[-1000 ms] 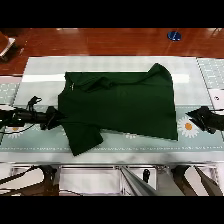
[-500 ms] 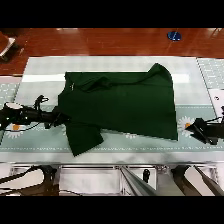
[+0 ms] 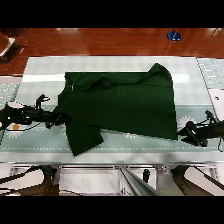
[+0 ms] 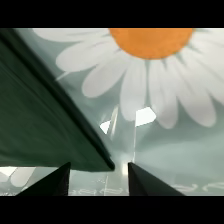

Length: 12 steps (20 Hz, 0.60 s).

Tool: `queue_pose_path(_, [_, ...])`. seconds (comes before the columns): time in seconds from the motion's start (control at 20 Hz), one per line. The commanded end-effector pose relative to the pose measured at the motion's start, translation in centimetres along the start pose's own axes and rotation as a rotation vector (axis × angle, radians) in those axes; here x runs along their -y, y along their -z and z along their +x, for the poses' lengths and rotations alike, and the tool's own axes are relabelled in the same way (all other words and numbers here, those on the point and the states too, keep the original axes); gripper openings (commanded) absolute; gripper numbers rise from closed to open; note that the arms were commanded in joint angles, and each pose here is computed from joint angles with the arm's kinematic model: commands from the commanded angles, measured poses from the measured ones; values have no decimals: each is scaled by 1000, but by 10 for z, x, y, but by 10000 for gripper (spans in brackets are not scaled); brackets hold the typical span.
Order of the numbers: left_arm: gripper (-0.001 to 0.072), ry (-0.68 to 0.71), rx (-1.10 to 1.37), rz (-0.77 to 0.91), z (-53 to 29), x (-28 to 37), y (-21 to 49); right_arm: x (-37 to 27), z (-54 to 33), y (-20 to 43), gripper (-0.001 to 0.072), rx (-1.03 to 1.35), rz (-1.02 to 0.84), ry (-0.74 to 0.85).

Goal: Fold the shirts.

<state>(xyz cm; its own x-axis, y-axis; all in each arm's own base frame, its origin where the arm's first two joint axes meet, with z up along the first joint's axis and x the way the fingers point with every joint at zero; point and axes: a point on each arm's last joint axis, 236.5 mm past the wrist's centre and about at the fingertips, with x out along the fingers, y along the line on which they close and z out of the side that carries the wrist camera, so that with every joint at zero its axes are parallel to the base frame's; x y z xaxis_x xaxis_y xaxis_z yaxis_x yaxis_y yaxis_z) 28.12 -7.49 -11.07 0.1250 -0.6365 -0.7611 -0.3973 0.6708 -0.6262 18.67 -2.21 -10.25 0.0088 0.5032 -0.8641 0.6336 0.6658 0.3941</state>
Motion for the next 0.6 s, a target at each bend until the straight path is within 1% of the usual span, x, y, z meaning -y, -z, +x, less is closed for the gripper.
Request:
queue_pose_path(0.0, [20, 3, 2, -1, 0, 1, -1, -9, 15, -1, 407, -34, -24, -5])
queue_pose_path(0.2, [20, -1, 13, 2, 0, 0, -3, -34, 27, -13, 403, 4, -46, -53])
queue_pose_path(0.25, [20, 0, 9, 24, 1, 0, -2, -42, 26, -22, 341, 37, -69, -63])
queue_pose_path(0.3, [20, 0, 9, 25, 0, 0, -2, -51, 22, -28, 172, 59, -103, -80])
queue_pose_path(0.35, [20, 8, 14, 20, 0, 2, -3, -69, 18, -30, 22, 69, -159, -127])
queue_pose_path(0.45, [19, 85, 47, 41, -6, 26, -15, -112, 2, -30, 20, 71, -277, -209])
queue_pose_path(0.55, [19, 251, 115, 130, -36, 85, -36, -156, -33, -38, 20, 137, -436, -196])
